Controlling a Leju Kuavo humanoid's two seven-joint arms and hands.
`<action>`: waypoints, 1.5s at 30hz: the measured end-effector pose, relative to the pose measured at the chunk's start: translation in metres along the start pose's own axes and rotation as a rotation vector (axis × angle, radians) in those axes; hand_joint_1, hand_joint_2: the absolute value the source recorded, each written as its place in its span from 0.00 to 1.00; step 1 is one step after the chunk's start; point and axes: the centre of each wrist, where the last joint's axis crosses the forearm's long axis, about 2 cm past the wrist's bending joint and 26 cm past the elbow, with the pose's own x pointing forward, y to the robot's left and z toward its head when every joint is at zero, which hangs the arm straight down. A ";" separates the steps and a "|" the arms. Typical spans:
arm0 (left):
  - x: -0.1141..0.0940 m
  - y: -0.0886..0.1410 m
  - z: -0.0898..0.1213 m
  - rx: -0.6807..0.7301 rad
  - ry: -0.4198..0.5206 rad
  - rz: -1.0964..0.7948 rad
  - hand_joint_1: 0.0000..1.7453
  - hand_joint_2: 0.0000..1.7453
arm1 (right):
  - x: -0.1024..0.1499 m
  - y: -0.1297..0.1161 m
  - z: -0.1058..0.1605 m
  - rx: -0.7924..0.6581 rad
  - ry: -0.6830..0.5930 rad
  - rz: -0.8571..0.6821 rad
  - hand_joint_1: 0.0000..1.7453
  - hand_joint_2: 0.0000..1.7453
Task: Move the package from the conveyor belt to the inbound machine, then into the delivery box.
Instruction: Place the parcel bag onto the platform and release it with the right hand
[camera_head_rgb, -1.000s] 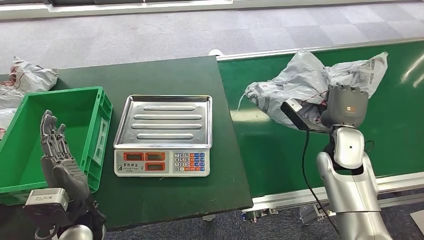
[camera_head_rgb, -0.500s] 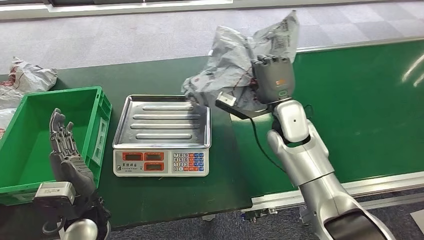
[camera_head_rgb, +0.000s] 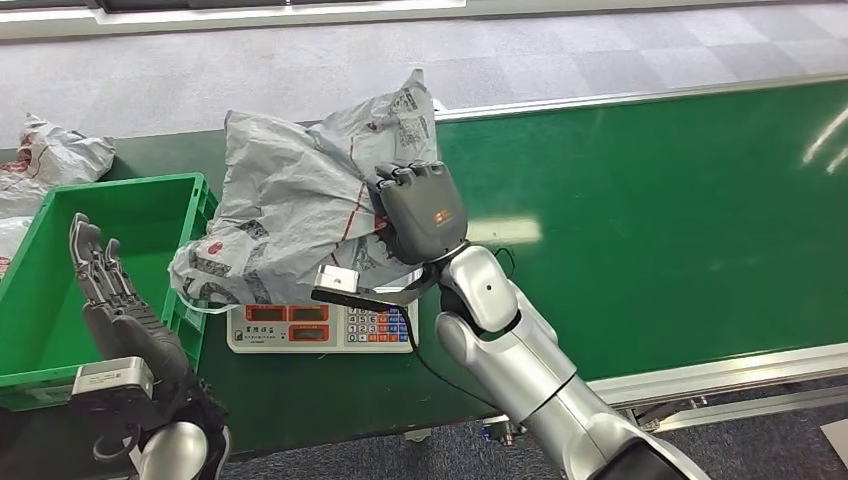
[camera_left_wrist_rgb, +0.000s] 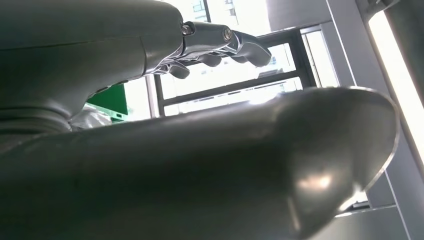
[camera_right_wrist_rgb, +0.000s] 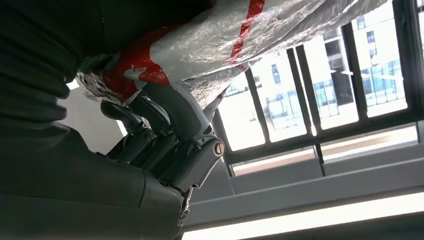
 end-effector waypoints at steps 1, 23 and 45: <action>0.000 -0.001 0.000 0.008 0.008 0.009 0.00 0.00 | 0.001 0.004 0.004 0.011 0.012 -0.010 1.00 1.00; -0.001 -0.008 -0.002 -0.073 0.040 0.035 0.00 0.00 | -0.028 0.057 0.080 0.300 0.310 0.066 0.00 0.00; 0.001 -0.006 0.003 -0.143 -0.019 0.050 0.00 1.00 | -0.011 -0.002 0.087 -0.206 0.200 -0.126 0.00 0.50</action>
